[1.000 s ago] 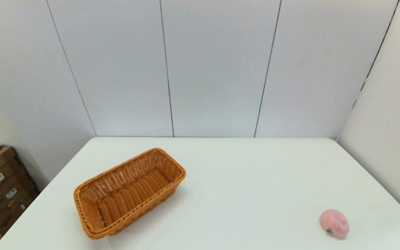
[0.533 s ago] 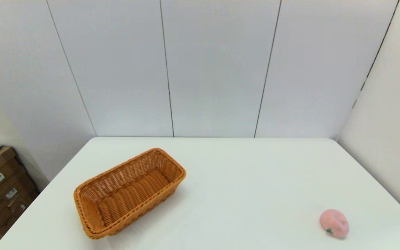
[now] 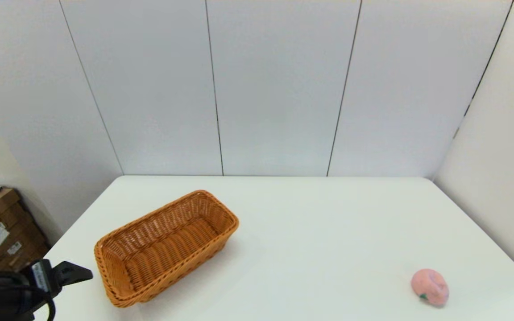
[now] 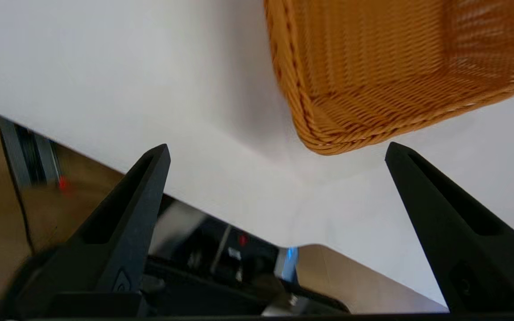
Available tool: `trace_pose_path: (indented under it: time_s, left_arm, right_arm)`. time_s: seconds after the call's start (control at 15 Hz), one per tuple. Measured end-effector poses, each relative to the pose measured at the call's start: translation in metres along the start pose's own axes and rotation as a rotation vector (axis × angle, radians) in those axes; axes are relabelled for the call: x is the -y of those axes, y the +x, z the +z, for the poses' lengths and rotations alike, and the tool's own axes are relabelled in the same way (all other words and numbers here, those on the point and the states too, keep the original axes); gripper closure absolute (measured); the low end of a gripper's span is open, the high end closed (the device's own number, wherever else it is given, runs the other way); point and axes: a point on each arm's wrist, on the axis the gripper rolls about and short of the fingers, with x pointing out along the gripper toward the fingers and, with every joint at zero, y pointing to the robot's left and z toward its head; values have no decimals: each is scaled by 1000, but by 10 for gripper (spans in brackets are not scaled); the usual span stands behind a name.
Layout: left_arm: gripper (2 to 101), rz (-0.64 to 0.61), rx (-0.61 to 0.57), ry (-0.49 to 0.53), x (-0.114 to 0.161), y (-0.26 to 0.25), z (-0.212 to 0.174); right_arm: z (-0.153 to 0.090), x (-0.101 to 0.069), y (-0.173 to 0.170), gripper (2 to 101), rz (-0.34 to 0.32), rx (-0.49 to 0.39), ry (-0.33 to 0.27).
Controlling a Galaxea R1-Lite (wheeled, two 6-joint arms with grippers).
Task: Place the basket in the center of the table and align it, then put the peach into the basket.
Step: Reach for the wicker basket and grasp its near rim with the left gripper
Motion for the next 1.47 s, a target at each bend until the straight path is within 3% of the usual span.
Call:
trace_pose_path:
  time_s: [0.47,0.8,1.47]
  left_arm:
    - [54,119,-262,-159,44,73,20]
    - [54,186,-311,-271,63,116,36]
    - [54,215,-371,-298,34,145,62]
  right_arm:
    - [0,0,0,52,0,1,1]
    - [0,0,0,52,1,1,2]
    - [0,0,0,52,0,1,3]
